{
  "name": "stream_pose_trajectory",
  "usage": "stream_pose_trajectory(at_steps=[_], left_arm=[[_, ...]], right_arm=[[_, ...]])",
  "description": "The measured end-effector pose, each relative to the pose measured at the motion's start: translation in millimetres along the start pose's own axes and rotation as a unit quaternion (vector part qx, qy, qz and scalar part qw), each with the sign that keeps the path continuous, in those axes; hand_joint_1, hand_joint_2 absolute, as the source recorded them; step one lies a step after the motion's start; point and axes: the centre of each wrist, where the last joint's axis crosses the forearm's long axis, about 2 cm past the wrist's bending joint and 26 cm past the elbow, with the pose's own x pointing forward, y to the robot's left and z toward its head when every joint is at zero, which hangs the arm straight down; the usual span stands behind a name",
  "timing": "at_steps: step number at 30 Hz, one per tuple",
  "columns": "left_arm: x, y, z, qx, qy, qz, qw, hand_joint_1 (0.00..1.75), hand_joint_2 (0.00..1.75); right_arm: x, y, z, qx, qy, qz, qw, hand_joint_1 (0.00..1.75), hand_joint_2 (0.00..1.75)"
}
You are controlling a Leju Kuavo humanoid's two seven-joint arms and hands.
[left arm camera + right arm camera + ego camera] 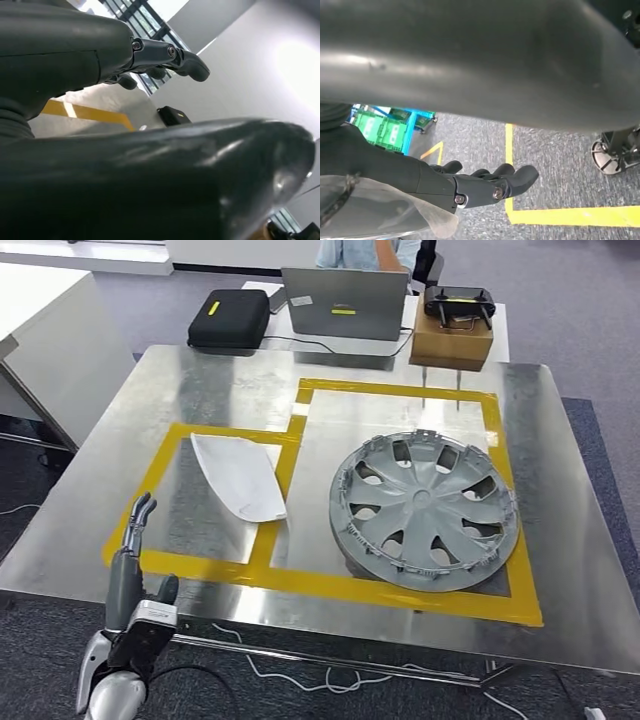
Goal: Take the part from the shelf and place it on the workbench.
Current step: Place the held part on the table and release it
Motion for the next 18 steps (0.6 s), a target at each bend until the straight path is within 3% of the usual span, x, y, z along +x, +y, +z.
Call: stream_pose_trajectory(at_steps=[7, 18], left_arm=[[-10, 15, 17, 0.051, 0.022, 0.022, 0.998, 0.0, 0.0], [-29, 32, 28, 0.119, 0.069, 0.058, 0.989, 0.0, 0.0]], right_arm=[[-1, -1, -1, -0.001, 0.0, -0.006, 1.0, 0.0, 0.0], [-3, 0, -1, -0.002, 0.001, -0.006, 1.0, 0.0, 0.0]])
